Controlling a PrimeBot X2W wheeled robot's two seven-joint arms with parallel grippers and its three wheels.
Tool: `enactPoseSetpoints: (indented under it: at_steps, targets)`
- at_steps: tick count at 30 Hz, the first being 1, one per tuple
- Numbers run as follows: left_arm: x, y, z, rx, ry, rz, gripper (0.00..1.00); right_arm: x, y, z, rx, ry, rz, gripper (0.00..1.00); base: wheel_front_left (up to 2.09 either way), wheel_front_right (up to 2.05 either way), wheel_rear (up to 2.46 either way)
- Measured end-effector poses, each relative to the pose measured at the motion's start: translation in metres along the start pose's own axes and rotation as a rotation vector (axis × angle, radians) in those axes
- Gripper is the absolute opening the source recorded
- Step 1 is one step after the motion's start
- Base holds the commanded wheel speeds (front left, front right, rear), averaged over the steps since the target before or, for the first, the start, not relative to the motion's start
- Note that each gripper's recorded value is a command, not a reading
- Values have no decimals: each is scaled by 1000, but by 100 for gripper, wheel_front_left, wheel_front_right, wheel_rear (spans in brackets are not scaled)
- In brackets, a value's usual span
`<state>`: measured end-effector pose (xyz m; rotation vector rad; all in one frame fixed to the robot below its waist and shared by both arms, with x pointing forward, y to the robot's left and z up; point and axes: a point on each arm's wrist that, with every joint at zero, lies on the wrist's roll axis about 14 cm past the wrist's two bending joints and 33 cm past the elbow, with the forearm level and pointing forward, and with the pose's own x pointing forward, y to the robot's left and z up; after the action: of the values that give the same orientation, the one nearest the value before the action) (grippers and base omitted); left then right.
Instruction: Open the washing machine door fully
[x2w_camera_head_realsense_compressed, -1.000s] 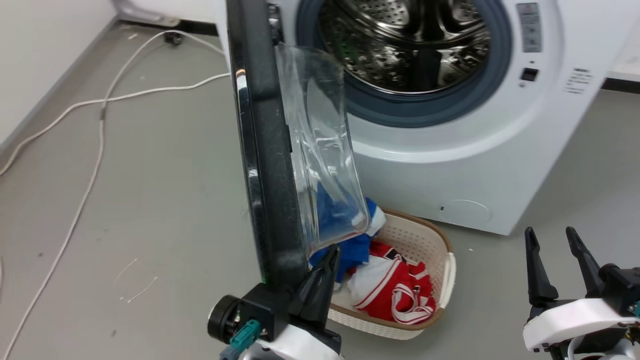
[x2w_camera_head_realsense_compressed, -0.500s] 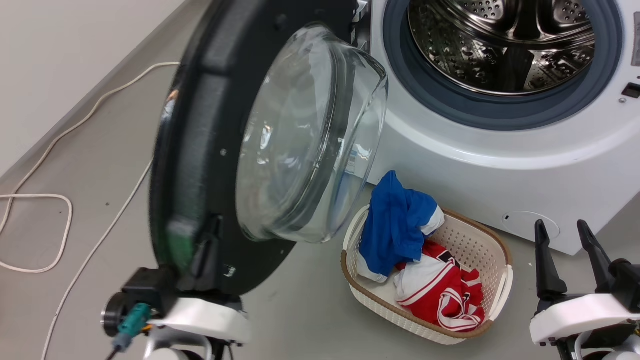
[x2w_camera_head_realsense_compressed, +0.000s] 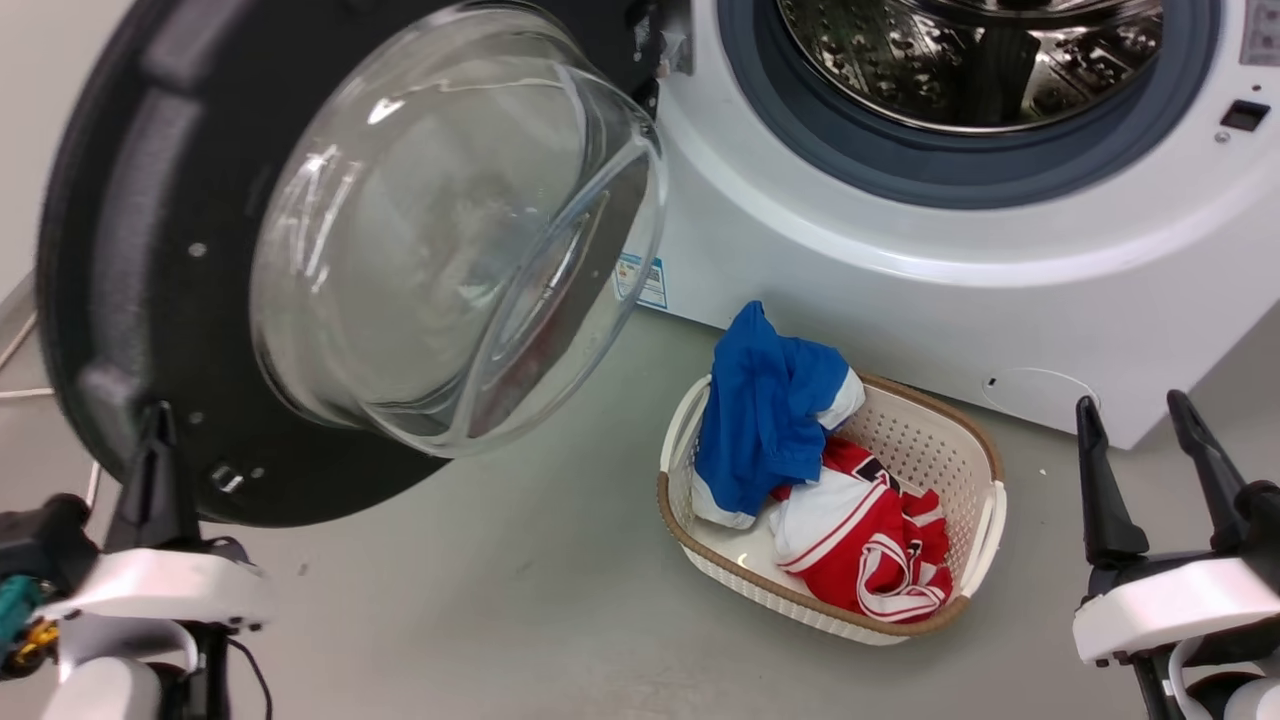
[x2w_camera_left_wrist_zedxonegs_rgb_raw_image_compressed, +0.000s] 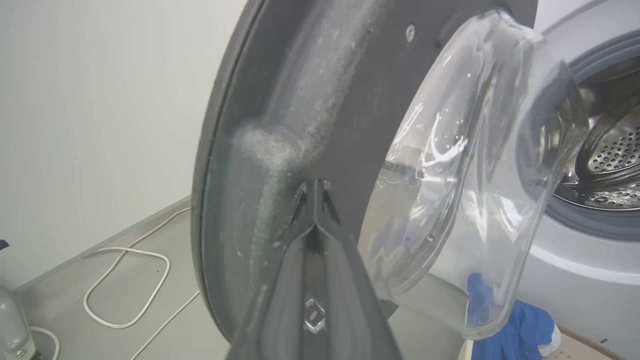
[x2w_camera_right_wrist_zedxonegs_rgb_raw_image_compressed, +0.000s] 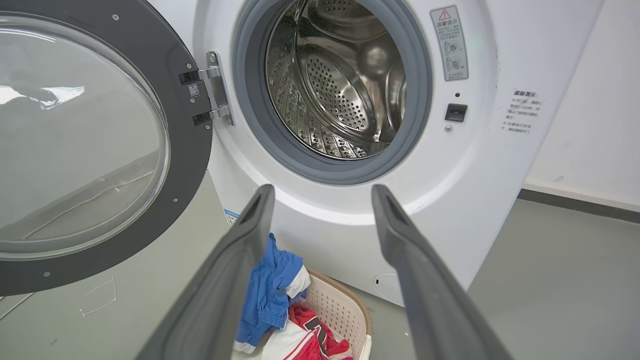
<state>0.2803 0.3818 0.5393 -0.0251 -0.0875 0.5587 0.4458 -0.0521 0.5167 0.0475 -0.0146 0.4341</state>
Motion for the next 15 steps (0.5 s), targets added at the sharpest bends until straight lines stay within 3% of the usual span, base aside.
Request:
enactPoseSetpoints:
  at_steps: [15]
  targets:
    - [46,28,-6,24,19,33,0,-10,-19,-5,0,26,-53,100,0,0,0]
